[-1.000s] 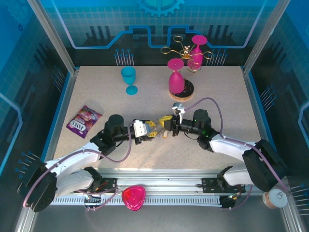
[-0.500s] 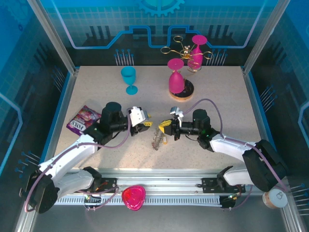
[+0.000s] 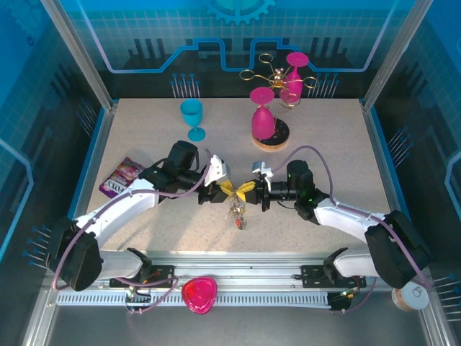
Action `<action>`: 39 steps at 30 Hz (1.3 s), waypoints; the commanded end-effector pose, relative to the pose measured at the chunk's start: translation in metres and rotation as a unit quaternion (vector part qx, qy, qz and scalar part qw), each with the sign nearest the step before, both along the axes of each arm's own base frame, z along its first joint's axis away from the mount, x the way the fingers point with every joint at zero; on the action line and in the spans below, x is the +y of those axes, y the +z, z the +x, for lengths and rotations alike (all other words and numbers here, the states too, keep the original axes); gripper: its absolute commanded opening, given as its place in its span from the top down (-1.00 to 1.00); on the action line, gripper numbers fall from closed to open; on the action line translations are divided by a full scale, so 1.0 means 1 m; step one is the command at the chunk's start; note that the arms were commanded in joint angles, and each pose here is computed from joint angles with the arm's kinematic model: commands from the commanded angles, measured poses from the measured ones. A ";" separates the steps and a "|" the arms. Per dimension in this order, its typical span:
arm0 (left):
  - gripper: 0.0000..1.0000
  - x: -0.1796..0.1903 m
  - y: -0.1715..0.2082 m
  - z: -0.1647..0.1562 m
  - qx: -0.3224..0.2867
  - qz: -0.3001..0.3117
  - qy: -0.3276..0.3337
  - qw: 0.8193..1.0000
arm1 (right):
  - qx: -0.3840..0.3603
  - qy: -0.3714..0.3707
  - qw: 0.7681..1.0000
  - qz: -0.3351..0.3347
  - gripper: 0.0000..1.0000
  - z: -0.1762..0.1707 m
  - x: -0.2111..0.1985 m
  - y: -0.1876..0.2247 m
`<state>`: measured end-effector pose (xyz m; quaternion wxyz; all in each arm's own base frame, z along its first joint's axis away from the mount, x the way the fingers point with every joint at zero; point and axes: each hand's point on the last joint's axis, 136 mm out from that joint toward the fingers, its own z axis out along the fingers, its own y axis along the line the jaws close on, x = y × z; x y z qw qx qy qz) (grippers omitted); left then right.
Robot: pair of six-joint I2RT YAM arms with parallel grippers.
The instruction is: Put the keys on the keyring
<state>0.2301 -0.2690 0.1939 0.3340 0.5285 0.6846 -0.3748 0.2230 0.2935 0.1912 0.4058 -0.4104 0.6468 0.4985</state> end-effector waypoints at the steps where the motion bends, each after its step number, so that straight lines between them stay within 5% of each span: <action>1: 0.52 -0.003 0.007 -0.008 0.015 -0.010 -0.030 0.999 | -0.037 0.012 0.999 0.021 1.00 0.003 0.001 0.025; 14: 0.58 -0.005 0.005 -0.001 0.011 -0.008 -0.026 1.000 | -0.034 0.022 0.999 0.023 1.00 0.001 0.003 0.025; 25: 0.37 -0.003 0.007 -0.008 0.003 -0.010 -0.037 0.999 | -0.031 0.033 0.999 0.010 1.00 -0.003 0.005 0.021; 39: 0.57 -0.003 0.003 -0.006 0.007 -0.005 -0.032 0.999 | -0.031 0.045 0.998 0.005 1.00 -0.008 0.009 0.021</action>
